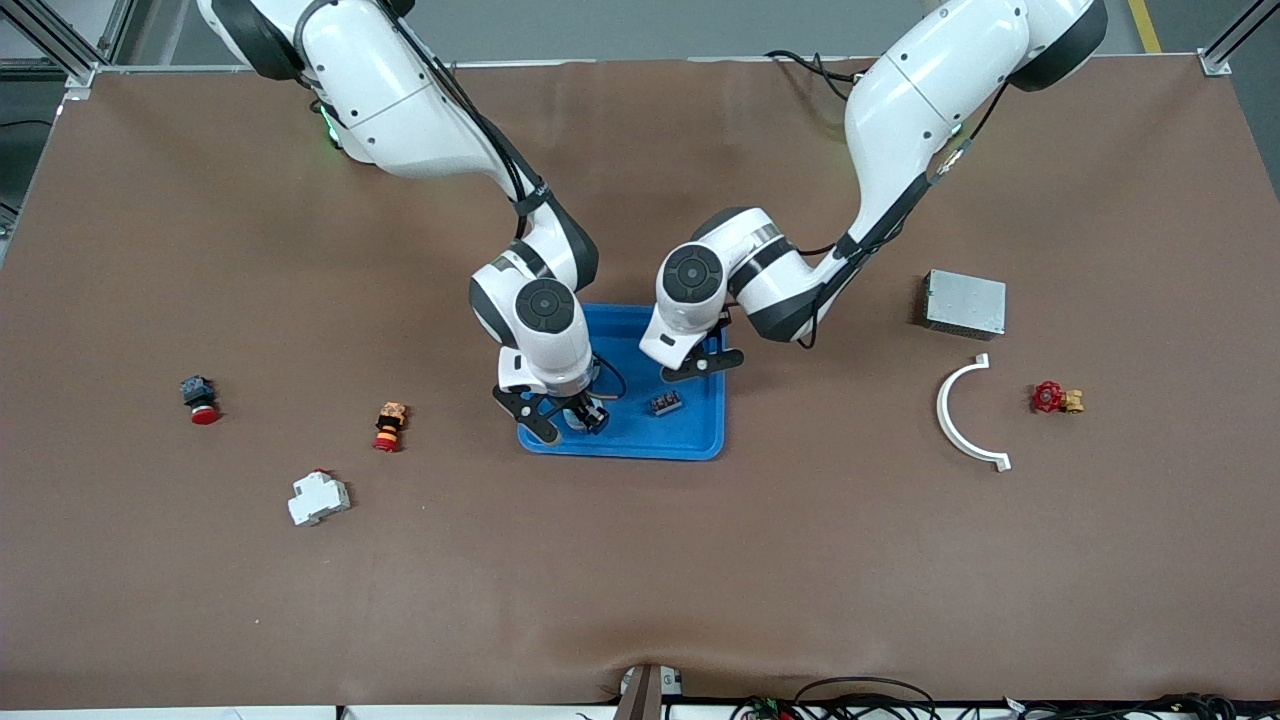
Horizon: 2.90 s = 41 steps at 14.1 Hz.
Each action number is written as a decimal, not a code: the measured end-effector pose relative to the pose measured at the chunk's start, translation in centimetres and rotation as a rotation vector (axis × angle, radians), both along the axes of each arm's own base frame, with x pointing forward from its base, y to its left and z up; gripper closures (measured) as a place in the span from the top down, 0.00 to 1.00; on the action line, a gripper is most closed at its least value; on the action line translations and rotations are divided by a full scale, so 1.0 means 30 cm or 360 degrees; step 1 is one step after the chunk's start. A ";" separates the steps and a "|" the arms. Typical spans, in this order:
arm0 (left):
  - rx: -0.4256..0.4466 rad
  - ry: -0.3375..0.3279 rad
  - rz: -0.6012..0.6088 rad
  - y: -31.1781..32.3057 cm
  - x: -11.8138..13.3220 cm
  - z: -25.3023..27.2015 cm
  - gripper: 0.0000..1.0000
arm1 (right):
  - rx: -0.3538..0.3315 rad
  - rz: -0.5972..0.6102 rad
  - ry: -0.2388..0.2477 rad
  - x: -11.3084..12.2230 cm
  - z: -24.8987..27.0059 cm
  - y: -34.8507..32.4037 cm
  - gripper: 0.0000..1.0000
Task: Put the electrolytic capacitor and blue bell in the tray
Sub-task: 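Lower the capacitor into the tray with the left gripper while the right gripper follows, then release the bell into the tray with the right gripper while the left gripper withdraws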
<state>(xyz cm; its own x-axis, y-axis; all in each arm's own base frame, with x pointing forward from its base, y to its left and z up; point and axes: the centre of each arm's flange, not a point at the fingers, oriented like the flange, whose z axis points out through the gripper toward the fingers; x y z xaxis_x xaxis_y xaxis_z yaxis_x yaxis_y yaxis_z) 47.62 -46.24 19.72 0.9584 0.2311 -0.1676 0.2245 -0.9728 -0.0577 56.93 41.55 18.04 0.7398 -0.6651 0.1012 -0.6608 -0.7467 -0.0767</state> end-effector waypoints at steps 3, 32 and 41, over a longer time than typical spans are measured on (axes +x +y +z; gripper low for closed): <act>-0.0014 -0.0030 0.0037 0.020 0.049 0.038 0.67 | -0.0001 -0.0005 -0.0001 0.003 0.000 0.006 0.66; 0.0078 -0.0193 -0.0222 1.116 0.300 1.399 1.00 | -0.0056 0.0267 0.0340 0.247 0.486 -0.240 1.00; 0.0052 -0.0236 -0.0322 1.155 0.194 1.497 1.00 | -0.0140 0.1225 0.0413 0.389 0.868 -1.079 1.00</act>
